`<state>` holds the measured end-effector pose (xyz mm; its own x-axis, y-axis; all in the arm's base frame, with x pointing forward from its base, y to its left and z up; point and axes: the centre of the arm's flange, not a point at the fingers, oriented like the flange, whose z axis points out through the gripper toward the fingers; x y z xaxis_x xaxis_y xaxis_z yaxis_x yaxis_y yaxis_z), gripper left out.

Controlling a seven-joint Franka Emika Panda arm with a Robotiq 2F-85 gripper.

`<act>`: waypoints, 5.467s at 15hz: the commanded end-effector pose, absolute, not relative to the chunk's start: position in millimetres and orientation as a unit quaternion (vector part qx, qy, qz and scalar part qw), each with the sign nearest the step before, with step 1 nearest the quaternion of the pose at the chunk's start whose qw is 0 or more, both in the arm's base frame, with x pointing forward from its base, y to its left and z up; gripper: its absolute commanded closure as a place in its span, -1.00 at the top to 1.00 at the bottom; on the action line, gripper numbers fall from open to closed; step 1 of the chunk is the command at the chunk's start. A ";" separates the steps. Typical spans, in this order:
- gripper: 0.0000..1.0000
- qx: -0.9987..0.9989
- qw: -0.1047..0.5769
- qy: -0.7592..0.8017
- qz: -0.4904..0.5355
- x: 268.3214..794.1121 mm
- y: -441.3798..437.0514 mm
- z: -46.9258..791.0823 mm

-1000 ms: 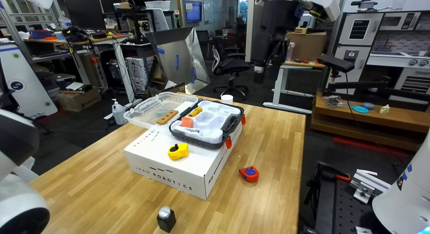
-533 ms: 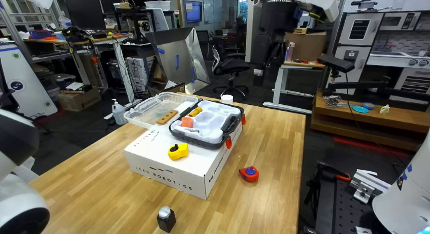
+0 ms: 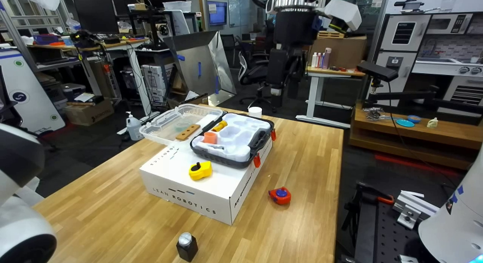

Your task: Put the red measuring tape on the white box

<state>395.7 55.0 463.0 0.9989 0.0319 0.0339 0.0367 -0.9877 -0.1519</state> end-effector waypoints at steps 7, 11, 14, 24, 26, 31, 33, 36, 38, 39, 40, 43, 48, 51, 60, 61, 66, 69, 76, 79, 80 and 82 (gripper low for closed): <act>1.00 -0.998 0.064 -0.014 -0.017 393.8 52.1 453.8; 1.00 -0.998 0.063 -0.012 0.010 402.7 50.3 426.0; 1.00 -0.997 0.072 -0.009 0.037 411.7 52.2 399.4; 1.00 -0.996 0.070 -0.005 0.062 409.9 53.0 379.2; 1.00 -0.996 0.070 -0.005 0.062 409.9 53.0 379.1; 1.00 -0.993 0.076 0.001 0.091 417.5 42.1 345.5; 1.00 -0.991 0.080 0.009 0.111 419.5 30.8 320.6; 1.00 -0.987 0.083 0.024 0.135 426.1 10.3 276.4; 1.00 -0.985 0.080 0.038 0.147 427.9 -0.4 252.7; 1.00 -0.984 0.078 0.046 0.152 426.7 -3.9 241.3; 1.00 -0.983 0.079 0.052 0.159 425.3 -6.1 233.1; 1.00 -0.982 0.070 0.047 0.167 418.8 -4.3 230.4; 1.00 -0.983 0.070 0.047 0.163 422.3 -4.4 232.5; 1.00 -0.983 0.066 0.050 0.163 424.6 -2.5 229.2; 1.00 -0.991 0.055 0.040 0.115 436.0 0.9 182.9; 1.00 -0.992 0.050 0.039 0.110 437.3 0.8 176.2; 1.00 -0.993 0.038 0.038 0.108 439.2 0.6 151.0; 1.00 -0.992 0.041 0.041 0.116 433.2 1.6 151.4; 1.00 -0.993 0.024 0.048 0.105 437.2 2.8 149.3; 1.00 -0.994 0.018 0.046 0.094 441.4 5.4 142.4; 1.00 -0.995 0.017 0.044 0.093 442.1 6.2 140.8; 1.00 -0.995 0.014 0.041 0.090 442.9 8.9 135.2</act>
<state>437.8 5.3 144.8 0.9770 -0.0787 -0.1982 -0.0874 -0.9955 -0.0356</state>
